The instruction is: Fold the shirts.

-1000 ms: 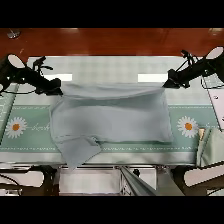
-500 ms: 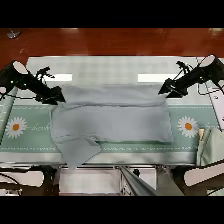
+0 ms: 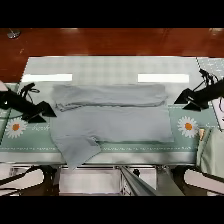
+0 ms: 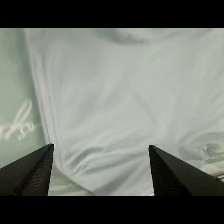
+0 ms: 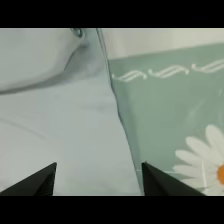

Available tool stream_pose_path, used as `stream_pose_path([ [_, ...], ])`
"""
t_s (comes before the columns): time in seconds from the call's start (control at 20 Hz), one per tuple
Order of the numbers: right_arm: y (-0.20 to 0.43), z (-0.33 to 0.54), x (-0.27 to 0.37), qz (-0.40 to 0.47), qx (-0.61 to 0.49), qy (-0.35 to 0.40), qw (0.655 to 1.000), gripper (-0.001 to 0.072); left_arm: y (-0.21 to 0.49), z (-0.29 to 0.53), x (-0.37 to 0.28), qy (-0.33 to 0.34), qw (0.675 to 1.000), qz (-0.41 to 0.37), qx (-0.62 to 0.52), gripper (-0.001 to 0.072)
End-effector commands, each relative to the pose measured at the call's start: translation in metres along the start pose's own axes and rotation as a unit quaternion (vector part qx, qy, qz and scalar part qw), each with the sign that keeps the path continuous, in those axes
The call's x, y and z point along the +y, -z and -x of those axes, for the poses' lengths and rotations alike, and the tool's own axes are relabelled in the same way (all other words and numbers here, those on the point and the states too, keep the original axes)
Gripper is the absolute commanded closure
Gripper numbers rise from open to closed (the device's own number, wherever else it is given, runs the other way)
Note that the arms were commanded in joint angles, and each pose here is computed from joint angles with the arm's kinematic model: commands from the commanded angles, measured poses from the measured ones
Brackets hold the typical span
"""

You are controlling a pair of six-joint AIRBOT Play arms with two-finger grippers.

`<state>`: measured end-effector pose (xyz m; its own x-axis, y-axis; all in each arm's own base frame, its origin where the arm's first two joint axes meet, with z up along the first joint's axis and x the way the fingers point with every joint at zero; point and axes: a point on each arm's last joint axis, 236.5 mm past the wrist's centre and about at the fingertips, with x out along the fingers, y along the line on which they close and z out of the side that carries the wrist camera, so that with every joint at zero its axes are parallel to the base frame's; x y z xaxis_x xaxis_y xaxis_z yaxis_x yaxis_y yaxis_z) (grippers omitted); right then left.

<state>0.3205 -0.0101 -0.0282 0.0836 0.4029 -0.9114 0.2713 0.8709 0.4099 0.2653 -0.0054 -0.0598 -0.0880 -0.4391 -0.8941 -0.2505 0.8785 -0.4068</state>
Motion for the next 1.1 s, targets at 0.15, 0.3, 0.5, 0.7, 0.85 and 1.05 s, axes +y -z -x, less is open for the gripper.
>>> stream_pose_path([
  [0.15,0.093,-0.045,0.039,-0.017,-0.061,-0.095,0.994,0.0096,0.066,-0.025,0.030,0.027,0.992,0.120,-0.033,0.0005],
  [0.3,0.111,-0.053,0.047,0.001,-0.046,-0.097,0.994,0.0096,0.090,-0.033,0.043,-0.005,0.993,0.121,0.001,0.0005],
  [0.5,0.105,-0.047,0.074,-0.009,-0.057,-0.149,0.987,0.0096,0.086,-0.054,0.007,0.071,0.990,0.122,-0.010,0.0005],
  [0.7,0.089,-0.042,0.073,-0.026,-0.089,-0.155,0.984,0.0096,0.096,-0.075,-0.010,0.082,0.993,0.090,0.004,0.0005],
  [0.85,0.055,-0.008,0.040,-0.071,-0.146,-0.141,0.977,0.0096,0.111,-0.085,-0.023,0.078,0.995,0.059,0.032,0.0005],
  [1.05,0.058,0.027,-0.052,-0.149,-0.160,-0.046,0.975,0.0096,0.116,-0.094,-0.032,0.061,0.997,0.014,0.042,0.0016],
])
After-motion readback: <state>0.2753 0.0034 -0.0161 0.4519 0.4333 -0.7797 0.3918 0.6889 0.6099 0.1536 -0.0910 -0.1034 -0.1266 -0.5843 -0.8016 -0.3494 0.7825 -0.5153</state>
